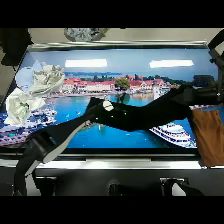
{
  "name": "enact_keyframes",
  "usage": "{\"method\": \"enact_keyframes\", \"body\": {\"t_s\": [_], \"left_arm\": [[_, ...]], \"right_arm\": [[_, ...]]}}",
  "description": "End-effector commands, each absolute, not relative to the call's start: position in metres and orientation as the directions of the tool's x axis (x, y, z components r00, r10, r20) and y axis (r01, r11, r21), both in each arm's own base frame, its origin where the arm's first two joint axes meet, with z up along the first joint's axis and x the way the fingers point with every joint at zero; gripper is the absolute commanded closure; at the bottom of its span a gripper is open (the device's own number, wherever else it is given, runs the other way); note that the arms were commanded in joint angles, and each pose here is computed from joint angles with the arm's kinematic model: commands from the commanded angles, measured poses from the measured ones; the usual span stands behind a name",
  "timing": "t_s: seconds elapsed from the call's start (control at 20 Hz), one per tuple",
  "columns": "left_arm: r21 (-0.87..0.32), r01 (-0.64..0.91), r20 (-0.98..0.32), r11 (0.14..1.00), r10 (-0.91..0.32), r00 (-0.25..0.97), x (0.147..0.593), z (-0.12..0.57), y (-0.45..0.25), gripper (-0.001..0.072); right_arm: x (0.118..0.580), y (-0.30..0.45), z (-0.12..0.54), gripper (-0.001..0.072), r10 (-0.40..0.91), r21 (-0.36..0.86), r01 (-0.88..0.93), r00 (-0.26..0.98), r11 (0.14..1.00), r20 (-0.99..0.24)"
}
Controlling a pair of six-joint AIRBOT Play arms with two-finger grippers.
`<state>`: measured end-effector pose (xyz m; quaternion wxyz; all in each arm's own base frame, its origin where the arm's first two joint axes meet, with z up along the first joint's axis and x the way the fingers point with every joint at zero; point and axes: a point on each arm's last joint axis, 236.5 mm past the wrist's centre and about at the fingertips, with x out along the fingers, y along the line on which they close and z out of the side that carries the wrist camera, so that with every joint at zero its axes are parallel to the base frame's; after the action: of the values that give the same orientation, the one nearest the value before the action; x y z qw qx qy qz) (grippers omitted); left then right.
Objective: Fold the shirts.
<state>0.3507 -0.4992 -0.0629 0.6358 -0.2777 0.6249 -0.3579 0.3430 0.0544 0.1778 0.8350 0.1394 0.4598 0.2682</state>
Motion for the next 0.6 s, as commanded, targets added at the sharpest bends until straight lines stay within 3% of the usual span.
{"method": "enact_keyframes", "body": {"t_s": [0.0,0.15,0.35,0.55], "left_arm": [[-0.808,0.098,-0.589,0.581,-0.802,-0.101,0.335,-0.075,-0.513,0.0676],[-0.739,0.217,-0.655,0.638,-0.755,-0.01,0.38,-0.052,-0.463,0.0676],[-0.492,0.375,-0.772,0.785,-0.593,0.229,0.443,0.031,-0.342,0.0676],[-0.392,0.359,-0.694,0.847,-0.529,0.489,0.468,0.15,-0.242,0.0676]], "right_arm": [[0.345,0.052,0.183,0.0673,0.558,0.469,-0.303,0.465,0.829,-0.687],[0.358,0.06,0.177,0.0674,0.57,0.477,-0.312,0.46,0.821,-0.681],[0.39,0.138,0.168,0.0674,0.685,0.546,-0.414,0.414,0.729,-0.6],[0.428,0.227,0.133,0.0673,0.784,0.671,-0.408,0.368,0.619,-0.5]]}}
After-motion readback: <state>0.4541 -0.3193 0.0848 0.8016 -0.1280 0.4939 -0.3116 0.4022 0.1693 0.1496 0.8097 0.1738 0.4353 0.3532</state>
